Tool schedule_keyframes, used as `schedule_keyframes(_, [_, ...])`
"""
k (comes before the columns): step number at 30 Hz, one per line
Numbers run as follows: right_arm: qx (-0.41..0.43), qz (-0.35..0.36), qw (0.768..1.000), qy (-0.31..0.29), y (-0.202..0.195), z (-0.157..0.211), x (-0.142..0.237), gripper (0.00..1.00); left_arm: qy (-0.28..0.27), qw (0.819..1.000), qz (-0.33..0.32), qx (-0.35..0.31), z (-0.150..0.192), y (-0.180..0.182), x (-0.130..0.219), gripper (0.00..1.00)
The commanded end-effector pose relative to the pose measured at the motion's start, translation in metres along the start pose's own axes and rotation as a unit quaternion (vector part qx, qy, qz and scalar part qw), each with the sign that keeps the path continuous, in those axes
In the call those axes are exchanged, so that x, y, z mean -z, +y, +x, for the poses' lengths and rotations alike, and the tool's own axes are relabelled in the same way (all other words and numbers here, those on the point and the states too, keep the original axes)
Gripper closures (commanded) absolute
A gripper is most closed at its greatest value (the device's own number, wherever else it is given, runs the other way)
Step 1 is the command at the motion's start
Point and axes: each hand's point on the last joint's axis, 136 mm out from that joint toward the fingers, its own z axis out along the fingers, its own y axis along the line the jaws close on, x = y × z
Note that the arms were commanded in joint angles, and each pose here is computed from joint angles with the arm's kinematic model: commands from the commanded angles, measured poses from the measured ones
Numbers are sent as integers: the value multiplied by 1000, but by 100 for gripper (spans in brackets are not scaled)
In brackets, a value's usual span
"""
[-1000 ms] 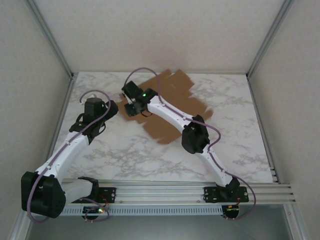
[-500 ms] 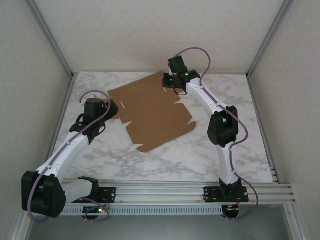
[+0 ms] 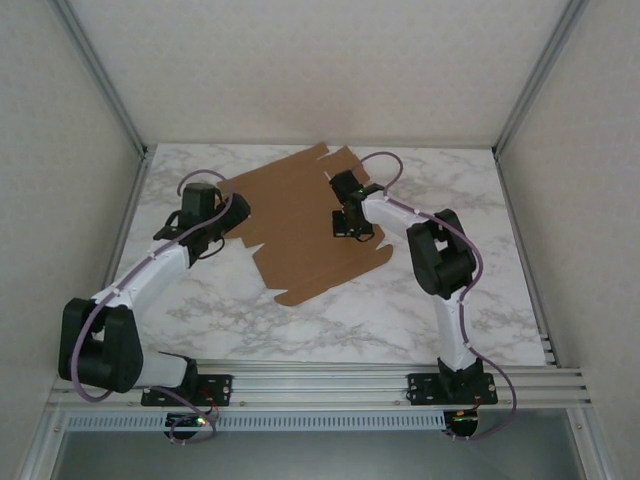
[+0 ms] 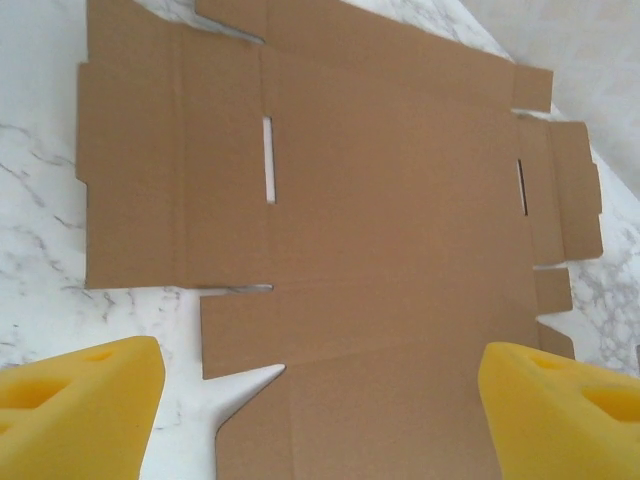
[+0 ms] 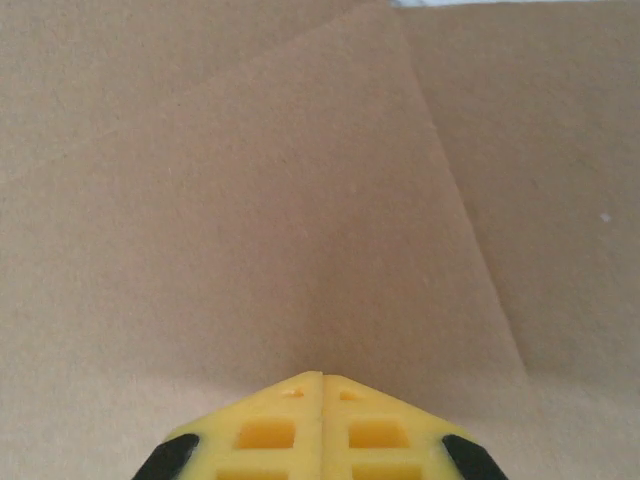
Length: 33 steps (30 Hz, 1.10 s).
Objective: Fold the paper box
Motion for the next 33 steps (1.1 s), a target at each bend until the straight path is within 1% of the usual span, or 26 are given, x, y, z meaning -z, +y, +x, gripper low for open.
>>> schedule_keyframes(1, [-29, 14, 999, 13, -17, 21, -3, 100, 34, 999, 28, 1, 17, -17, -11, 20])
schedule_keyframes(5, [-68, -6, 997, 22, -19, 44, -1, 100, 82, 996, 29, -15, 54, -25, -30, 26])
schedule_keyframes(8, [-101, -30, 994, 25, -18, 62, 2, 100, 110, 993, 22, -21, 80, -24, -45, 35])
schedule_keyframes(10, [-120, -41, 992, 28, -19, 72, 4, 100, 126, 992, 11, -19, 96, -20, -57, 46])
schedule_keyframes(12, [-124, -51, 991, 30, -17, 78, 6, 100, 142, 990, 8, -20, 108, -18, -67, 60])
schedule_keyframes(16, [-100, -11, 995, 18, -29, 88, 8, 100, 176, 984, -8, -12, 132, -10, -89, 83])
schedule_keyframes(19, [-90, -12, 995, 34, -29, 101, 5, 100, 183, 982, -32, -20, 142, -4, -101, 93])
schedule_keyframes(21, [-79, -17, 996, 43, -23, 109, 6, 100, 181, 982, -50, -29, 143, 0, -107, 100])
schedule_keyframes(24, [-42, -26, 997, 53, -6, 127, 9, 100, 172, 982, -74, -36, 139, 6, -115, 100])
schedule_keyframes(27, [-11, -48, 997, 67, 12, 146, 12, 100, 172, 981, -80, -42, 137, 5, -122, 100])
schedule_keyframes(29, [7, -77, 994, 76, 28, 158, 16, 100, 176, 980, -81, -49, 137, 3, -128, 100])
schedule_keyframes(33, [42, -152, 984, 88, 76, 178, 29, 100, 180, 979, -71, -66, 133, -8, -137, 100])
